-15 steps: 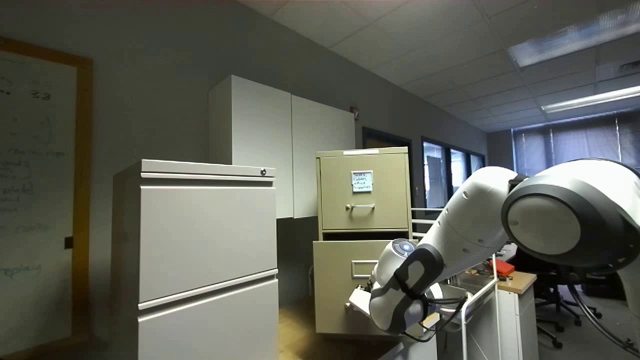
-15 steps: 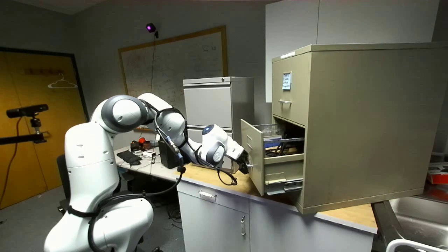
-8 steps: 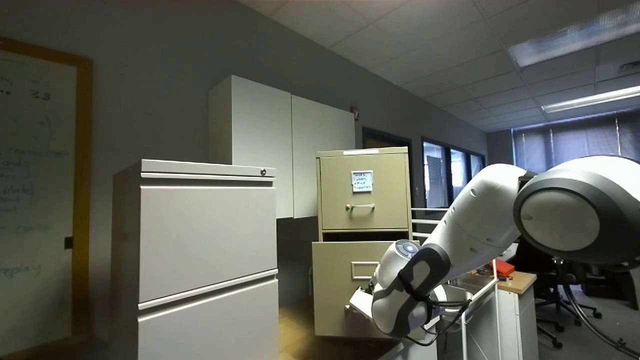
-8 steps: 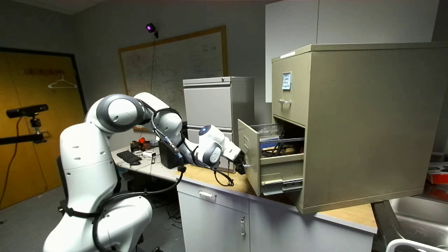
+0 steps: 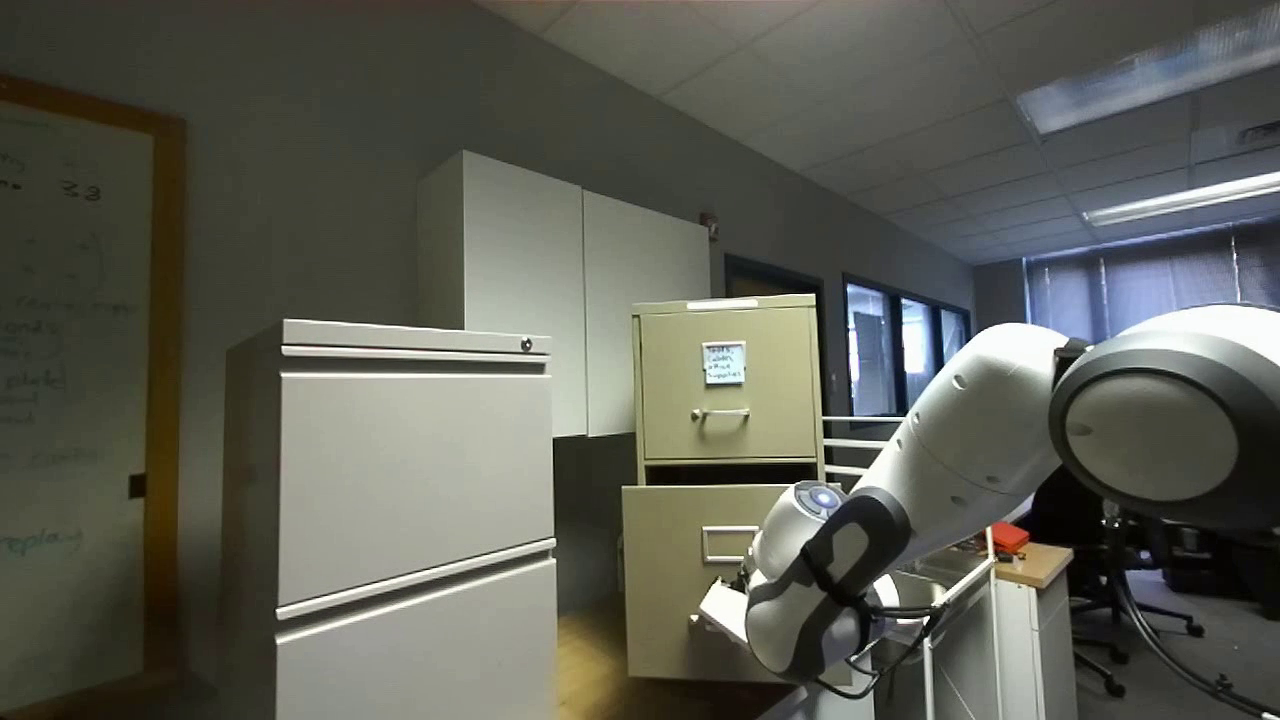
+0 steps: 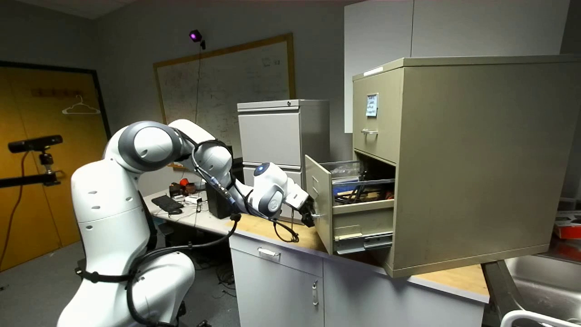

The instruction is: Open the bottom drawer of the file cabinet on the right

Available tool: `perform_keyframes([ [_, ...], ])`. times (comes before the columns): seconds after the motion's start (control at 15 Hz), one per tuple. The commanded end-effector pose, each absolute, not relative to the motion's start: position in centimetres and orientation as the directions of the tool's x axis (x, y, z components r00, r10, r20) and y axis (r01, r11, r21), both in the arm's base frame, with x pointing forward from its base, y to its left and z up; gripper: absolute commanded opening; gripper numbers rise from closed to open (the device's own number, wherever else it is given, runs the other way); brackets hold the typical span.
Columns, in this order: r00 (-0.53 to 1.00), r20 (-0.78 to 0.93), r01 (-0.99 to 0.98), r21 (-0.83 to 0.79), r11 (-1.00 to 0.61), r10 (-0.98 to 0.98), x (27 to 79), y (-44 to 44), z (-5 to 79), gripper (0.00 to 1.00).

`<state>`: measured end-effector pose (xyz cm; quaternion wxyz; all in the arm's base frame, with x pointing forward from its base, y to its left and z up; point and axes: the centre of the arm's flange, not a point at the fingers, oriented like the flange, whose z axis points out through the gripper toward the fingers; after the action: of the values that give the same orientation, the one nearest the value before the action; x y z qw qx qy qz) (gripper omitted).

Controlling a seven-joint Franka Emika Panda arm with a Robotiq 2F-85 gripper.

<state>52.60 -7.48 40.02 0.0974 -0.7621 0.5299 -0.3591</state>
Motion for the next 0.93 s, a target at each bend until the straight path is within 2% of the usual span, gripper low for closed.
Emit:
perform_keyframes([
  [0.0,0.308,0.366,-0.72,-0.514,-0.467,-0.878,50.3,-0.2,40.6,0.02],
  [0.13,0.311,0.363,-0.722,-0.511,-0.466,-0.879,50.0,0.1,40.6,0.02],
  [0.2,0.311,0.36,-0.727,-0.507,-0.464,-0.88,49.9,0.3,40.5,0.34],
  [0.27,0.312,0.36,-0.732,-0.499,-0.464,-0.879,49.8,0.5,40.5,0.34],
  [0.33,0.32,0.357,-0.737,-0.489,-0.468,-0.877,49.9,0.8,40.5,0.4],
  [0.53,0.313,0.367,-0.77,-0.442,-0.46,-0.876,49.7,2.5,40.4,0.62],
  [0.87,0.172,0.425,-0.884,-0.331,-0.329,-0.889,48.6,4.9,40.5,0.99],
])
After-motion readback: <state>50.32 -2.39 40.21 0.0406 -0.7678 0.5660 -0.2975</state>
